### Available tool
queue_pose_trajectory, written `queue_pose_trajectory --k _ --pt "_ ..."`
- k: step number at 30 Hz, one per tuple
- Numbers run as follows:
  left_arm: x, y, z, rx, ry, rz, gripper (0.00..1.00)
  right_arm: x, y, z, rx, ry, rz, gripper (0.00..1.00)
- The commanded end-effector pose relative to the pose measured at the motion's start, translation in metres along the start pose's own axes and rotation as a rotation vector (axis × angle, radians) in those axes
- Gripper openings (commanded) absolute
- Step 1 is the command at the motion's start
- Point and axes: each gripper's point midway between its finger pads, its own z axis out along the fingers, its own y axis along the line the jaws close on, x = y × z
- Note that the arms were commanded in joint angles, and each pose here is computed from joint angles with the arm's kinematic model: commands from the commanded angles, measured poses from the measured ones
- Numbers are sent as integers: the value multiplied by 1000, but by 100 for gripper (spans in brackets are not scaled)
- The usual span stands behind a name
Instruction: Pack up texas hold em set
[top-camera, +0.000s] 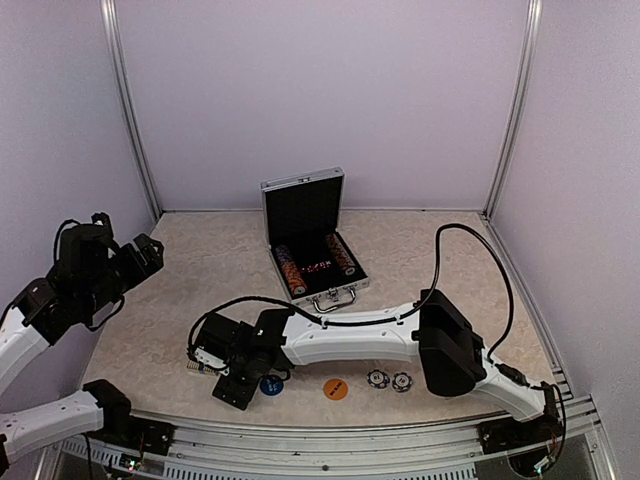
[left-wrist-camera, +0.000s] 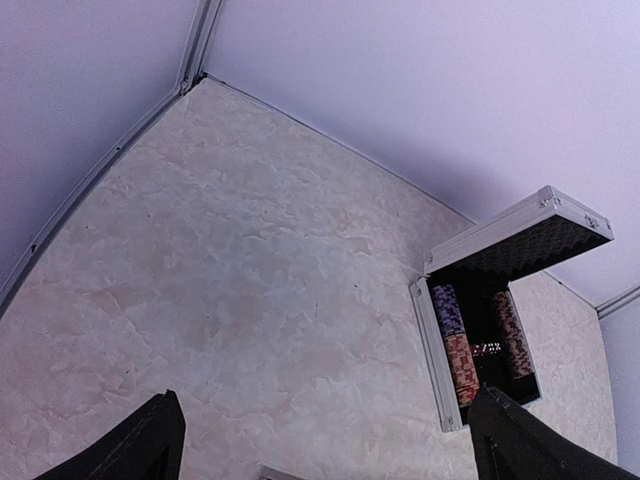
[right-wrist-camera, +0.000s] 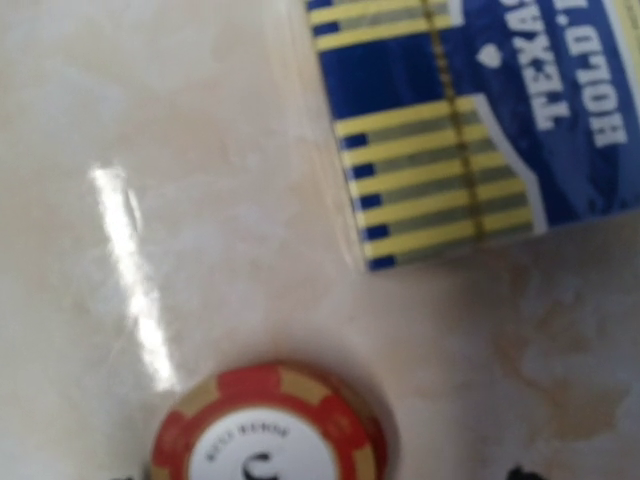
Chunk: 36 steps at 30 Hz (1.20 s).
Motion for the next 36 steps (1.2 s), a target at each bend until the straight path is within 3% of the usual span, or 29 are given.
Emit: queue_pose_trajectory --k 1,14,24,36 --pt "3 3 0 -3 8 -7 99 1 8 14 -9 -5 -9 78" --pt "6 0 3 9 18 -13 99 6 4 25 13 8 -13 70" --pt "5 0 3 10 14 -14 99 15 2 27 22 45 -14 54" --pt "5 1 2 11 11 -16 99 32 -15 23 36 94 12 44"
